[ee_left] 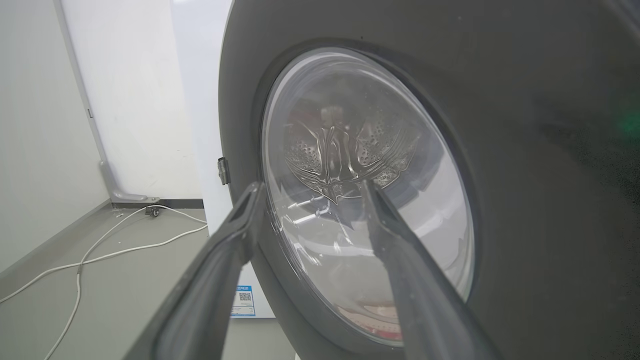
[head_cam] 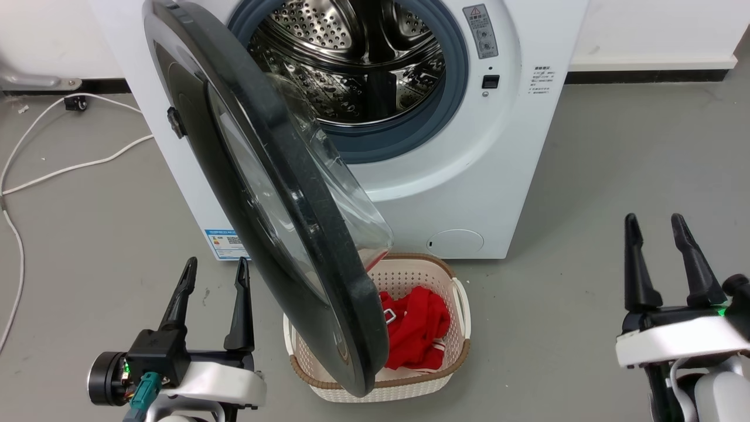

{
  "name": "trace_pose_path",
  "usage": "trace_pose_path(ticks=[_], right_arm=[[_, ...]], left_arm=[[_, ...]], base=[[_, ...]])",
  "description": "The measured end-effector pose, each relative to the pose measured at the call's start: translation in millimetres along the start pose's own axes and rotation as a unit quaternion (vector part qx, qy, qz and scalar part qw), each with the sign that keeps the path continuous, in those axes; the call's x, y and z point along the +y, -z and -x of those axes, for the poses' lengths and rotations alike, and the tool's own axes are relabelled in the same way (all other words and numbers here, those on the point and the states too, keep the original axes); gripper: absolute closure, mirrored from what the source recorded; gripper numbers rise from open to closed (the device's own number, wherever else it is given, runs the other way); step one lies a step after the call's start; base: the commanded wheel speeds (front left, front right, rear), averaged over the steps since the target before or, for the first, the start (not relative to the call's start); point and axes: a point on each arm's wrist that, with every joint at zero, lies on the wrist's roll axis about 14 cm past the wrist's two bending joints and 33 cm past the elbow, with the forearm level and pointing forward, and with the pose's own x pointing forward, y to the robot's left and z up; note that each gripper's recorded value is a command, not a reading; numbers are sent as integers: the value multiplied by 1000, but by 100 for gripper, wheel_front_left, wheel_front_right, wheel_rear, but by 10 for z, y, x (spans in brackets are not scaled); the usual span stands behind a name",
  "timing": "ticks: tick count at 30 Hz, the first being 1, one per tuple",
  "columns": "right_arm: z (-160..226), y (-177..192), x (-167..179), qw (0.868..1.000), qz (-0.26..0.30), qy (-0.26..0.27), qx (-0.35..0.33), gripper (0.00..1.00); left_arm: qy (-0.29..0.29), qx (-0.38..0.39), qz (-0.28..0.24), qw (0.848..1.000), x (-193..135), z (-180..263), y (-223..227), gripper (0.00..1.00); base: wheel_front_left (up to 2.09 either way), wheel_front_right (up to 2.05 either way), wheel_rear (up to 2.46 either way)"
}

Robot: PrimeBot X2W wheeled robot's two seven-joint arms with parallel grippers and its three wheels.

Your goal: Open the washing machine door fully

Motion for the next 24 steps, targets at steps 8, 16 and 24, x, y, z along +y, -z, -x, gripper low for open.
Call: trace_pose_path(ticks=[8,16,24], right_arm=[[172,-47,300,990,138,-40,8,0],[326,184,253,991,118,-31,51,0],[326,198,253,993,105,-29,52,0]], left_arm=[[-2,-1,-2,1000,13,17,-10,0],[0,-1,-4,1000,4,23,-13,0],[2,2,-4,1000,0,28,4,0]], base=[[0,0,0],[0,0,0],[0,0,0]])
